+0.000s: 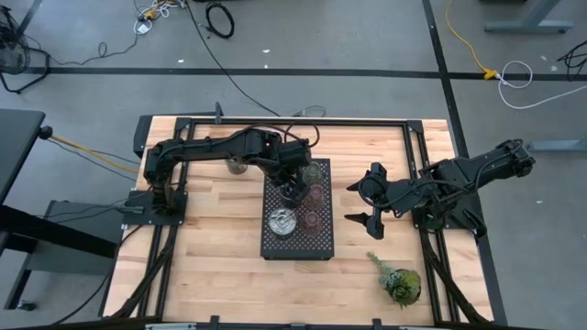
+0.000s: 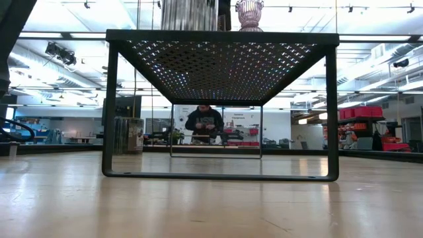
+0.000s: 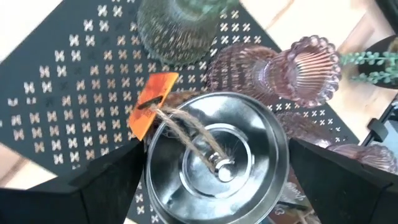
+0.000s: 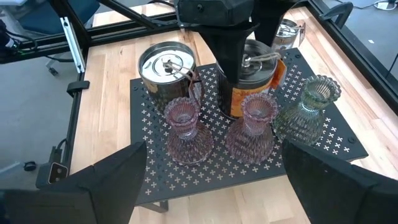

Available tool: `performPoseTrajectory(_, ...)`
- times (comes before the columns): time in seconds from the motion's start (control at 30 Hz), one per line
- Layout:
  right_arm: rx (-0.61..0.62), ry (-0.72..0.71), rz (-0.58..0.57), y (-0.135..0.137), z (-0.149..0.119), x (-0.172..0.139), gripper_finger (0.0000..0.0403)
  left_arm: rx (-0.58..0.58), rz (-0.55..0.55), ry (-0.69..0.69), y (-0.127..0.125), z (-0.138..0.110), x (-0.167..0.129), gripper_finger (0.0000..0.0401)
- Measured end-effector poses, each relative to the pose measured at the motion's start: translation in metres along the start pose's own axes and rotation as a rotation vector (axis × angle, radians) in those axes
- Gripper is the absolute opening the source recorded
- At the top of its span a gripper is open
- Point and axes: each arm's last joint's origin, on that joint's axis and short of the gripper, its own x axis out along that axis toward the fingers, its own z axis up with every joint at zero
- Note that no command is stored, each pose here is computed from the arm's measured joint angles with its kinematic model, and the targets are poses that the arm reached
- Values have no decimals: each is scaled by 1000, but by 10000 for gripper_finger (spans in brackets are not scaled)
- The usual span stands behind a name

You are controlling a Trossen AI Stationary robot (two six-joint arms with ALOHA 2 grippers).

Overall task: Pick & Place candle stick holders
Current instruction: Put the bottom silver scented candle on the shelf aligned with the silver scented candle

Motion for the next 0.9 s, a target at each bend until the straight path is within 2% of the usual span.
performPoseTrajectory(0.13,0,0,0,0,0,0,369,46,-10,-13,-1,1,0,399)
performPoseTrajectory(0.57,1,-1,-1,0,0,0,369,42,-46,-34,-2,6,0,399)
performPoseTrajectory(0.9,4,-11,1,0,1,0,369,14,41,-79,10,13,-1,399)
